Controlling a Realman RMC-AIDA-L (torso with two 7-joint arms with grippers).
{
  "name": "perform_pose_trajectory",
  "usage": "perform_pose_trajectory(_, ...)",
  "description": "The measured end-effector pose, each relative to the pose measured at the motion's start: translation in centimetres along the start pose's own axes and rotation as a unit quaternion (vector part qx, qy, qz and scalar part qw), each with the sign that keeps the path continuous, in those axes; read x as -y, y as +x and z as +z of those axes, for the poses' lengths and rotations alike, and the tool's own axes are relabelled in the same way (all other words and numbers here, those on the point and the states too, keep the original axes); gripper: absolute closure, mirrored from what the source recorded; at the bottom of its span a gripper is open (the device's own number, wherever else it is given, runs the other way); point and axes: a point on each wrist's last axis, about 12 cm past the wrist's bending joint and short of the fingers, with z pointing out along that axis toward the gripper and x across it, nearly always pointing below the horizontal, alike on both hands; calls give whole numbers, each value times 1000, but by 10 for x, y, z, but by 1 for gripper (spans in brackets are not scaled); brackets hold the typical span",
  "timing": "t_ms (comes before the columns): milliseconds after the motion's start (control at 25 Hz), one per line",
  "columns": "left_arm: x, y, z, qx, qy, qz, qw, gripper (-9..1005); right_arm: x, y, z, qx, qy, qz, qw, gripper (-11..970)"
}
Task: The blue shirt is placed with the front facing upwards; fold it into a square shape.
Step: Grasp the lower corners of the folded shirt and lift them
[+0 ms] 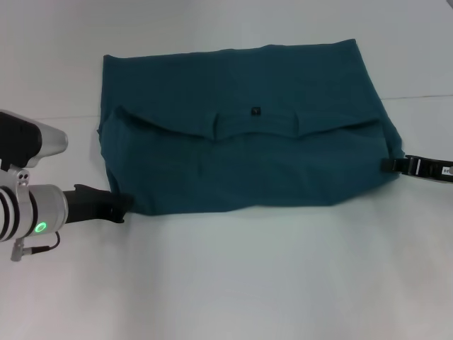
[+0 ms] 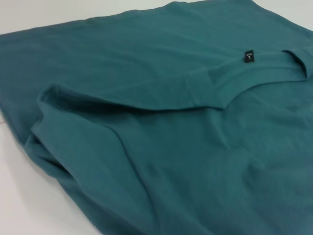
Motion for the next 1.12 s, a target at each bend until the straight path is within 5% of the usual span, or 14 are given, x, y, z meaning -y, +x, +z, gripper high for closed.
perform_pose_trajectory(720,-6,7,-32,3,33,-19,999,996,11,16,-28,-7,-25,-5,1000,948)
perform_pose_trajectory(1120,-5,20,-65,-1,100,-42,994,996,22,57,-72,-28,-59,-7,998,948)
